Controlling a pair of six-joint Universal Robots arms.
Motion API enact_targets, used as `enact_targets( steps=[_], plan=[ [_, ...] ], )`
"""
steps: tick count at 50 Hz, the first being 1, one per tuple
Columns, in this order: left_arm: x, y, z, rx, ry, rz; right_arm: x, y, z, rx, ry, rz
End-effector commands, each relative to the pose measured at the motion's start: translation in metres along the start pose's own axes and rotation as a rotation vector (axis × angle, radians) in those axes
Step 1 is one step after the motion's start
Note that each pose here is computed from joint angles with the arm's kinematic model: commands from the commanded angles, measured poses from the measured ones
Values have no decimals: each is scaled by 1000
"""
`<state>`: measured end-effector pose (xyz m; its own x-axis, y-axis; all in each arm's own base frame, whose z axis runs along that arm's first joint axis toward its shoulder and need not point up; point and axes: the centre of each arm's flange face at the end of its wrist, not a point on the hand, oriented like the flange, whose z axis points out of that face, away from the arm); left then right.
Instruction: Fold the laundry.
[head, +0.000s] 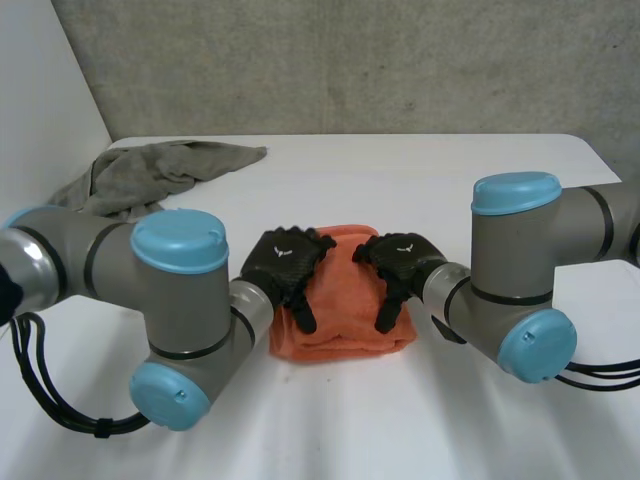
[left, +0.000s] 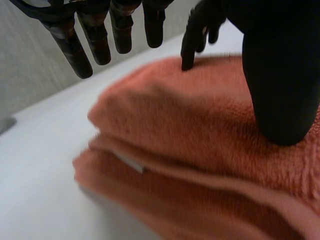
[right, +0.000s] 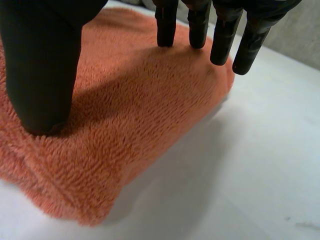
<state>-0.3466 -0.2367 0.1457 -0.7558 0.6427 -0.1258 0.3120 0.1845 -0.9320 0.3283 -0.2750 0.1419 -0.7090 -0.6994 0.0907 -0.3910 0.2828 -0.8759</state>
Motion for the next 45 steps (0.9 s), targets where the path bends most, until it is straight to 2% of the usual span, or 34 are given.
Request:
enact_targets(
  steps=[1, 8, 13, 17, 23, 26, 31, 37, 45],
  plan=[
    [-2, 5, 1, -39, -25, 79, -2, 2, -3, -20, -10, 0],
    [-11, 7, 1, -72, -119, 192, 2, 1, -5, -18, -1, -1],
    [-3, 3, -3, -57, -107, 210, 4, -6, -11, 3, 4, -12],
    [2, -23, -15, 22, -86, 187, 11, -21, -22, 68, 33, -5],
    [-4, -70, -39, 162, -62, 95, 26, -32, -40, 174, 115, 11],
    [-16, -95, -51, 237, -42, 38, 38, -31, -51, 179, 176, 81],
    [-32, -111, -65, 267, 33, -43, 50, -16, -56, 127, 213, 227],
    [-40, -116, -74, 222, 161, -118, 48, 6, -59, 54, 190, 305],
    [-44, -116, -74, 215, 172, -128, 28, 35, -50, -28, 62, 407]
  ],
)
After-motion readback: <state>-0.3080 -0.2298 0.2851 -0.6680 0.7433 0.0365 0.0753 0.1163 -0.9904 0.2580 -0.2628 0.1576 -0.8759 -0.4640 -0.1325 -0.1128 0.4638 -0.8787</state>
